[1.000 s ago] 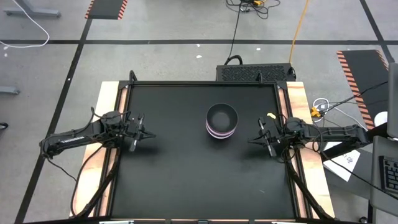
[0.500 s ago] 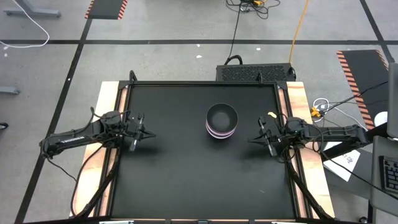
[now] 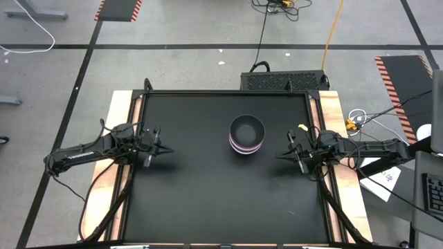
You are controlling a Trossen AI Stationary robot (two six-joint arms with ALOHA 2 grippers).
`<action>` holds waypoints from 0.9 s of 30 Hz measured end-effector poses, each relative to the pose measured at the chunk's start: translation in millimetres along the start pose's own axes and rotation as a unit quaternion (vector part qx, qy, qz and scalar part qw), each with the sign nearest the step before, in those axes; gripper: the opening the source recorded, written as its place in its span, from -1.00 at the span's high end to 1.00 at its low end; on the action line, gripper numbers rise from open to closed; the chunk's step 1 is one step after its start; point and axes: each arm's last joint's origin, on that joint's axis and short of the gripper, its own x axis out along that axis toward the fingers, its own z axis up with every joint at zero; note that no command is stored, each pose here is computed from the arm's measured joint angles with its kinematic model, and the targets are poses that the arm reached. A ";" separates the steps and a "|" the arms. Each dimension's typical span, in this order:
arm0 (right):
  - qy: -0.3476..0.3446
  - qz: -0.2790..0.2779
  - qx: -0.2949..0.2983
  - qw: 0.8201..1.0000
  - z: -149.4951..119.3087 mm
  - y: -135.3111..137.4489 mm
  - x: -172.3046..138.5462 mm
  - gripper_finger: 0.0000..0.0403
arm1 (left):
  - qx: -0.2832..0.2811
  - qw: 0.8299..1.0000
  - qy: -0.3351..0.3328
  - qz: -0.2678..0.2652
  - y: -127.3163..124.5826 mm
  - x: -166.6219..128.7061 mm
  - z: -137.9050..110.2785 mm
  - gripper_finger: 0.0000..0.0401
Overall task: Nest bowls inside each other
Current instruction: Return to Home Position
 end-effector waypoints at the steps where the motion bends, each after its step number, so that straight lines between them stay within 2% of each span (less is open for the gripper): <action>1: 0.000 0.000 0.000 1.000 -0.1 0.0 0.0 1.00 | -0.001 1.000 0.000 0.000 0.0 0.0 -0.1 0.93; 5: 0.000 -0.001 0.000 1.000 -0.1 0.0 0.0 1.00 | -0.002 1.000 0.004 0.002 0.1 0.0 -0.7 0.91; 13: 0.004 -0.002 0.023 1.000 -0.9 -0.1 0.0 1.00 | 0.004 0.999 0.017 0.043 2.3 -0.1 -3.0 0.99; 27: 0.004 -0.002 0.023 1.000 -0.8 -0.1 0.0 1.00 | 0.002 0.999 0.017 0.049 2.7 -0.1 -3.0 0.82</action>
